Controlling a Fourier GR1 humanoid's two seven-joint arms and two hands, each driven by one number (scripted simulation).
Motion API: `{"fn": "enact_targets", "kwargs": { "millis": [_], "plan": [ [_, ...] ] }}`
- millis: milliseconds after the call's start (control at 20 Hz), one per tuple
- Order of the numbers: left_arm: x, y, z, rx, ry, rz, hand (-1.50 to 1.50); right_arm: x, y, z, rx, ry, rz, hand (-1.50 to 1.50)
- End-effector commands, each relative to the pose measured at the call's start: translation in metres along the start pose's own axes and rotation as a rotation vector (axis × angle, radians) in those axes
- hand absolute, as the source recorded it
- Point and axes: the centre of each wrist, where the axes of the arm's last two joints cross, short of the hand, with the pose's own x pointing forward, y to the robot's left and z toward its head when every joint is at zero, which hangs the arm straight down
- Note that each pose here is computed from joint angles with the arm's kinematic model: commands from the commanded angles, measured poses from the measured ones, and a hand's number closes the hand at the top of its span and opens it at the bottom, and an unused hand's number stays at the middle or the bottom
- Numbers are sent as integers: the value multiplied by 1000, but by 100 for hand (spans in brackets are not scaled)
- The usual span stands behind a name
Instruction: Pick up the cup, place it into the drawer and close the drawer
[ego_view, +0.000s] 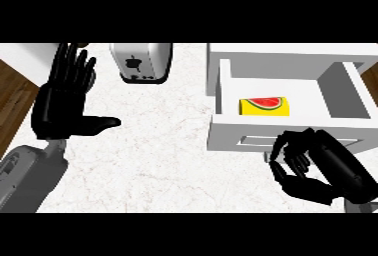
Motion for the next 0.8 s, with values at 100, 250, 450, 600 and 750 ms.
{"fn": "enact_targets", "kwargs": {
  "millis": [100, 250, 450, 600, 750],
  "plan": [
    [5, 39, 39, 11, 12, 5, -150, -23, 48, -30, 48, 21, 159, 150],
    [3, 49, 47, 21, -4, -3, -150, -32, 50, -51, 69, 41, 161, -150],
    [8, 71, 41, 28, 16, 7, -150, -68, 67, -47, 115, 92, 207, -150],
    [16, 61, 51, 13, -4, 7, -150, -70, 75, -81, 146, 132, 236, -150],
    [-3, 92, 64, 25, -10, 7, -150, -93, 62, -85, 159, 128, 230, -150]
  ]
}}
